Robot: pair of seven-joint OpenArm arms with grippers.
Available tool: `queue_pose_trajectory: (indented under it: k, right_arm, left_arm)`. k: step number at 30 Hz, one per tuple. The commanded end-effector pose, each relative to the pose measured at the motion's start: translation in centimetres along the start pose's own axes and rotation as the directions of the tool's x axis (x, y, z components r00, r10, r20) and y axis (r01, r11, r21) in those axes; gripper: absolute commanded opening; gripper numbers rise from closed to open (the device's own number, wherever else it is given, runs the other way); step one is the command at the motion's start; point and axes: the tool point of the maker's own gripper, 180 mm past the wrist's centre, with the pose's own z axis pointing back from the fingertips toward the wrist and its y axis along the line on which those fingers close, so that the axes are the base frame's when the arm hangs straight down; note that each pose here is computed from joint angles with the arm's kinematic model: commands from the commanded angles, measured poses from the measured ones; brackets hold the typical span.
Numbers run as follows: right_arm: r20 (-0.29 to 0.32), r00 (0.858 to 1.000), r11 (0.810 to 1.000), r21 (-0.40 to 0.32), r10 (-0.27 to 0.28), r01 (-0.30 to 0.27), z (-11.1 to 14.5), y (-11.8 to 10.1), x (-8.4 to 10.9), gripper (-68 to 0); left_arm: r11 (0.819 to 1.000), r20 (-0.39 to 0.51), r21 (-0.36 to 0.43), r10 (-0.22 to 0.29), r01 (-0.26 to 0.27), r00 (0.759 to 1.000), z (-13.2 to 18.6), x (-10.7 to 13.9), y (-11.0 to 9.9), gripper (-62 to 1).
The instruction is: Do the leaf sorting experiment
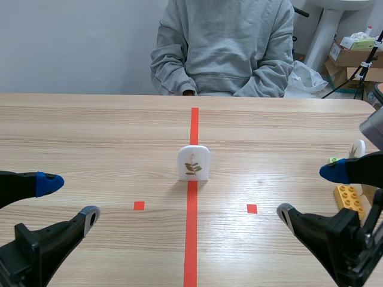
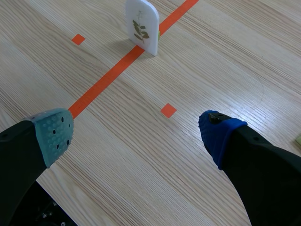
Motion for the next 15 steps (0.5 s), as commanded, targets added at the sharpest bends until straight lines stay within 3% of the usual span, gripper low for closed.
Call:
queue_pose_trajectory:
  k: [1, 9, 15]
  right_arm:
    - [0.04, 0.999, 1.0, 0.002, 0.017, -0.017, 0.1, -0.2, 1.1, -13.3]
    - [0.04, 0.999, 1.0, 0.002, 0.017, -0.017, 0.1, -0.2, 1.2, -13.3]
    - [0.041, 0.999, 1.0, 0.002, 0.017, -0.017, 0.1, -0.2, 1.2, -13.3]
  left_arm:
    - [1.0, 0.043, 0.0, 0.008, -0.008, 0.999, -0.1, 1.2, -0.2, -15.5]
    - [1.0, 0.033, 0.0, 0.006, -0.006, 0.999, -0.1, 1.0, -0.1, -15.5]
    - [0.996, 0.006, 0.018, -0.083, 0.083, 0.997, -0.9, 1.1, 1.0, -15.5]
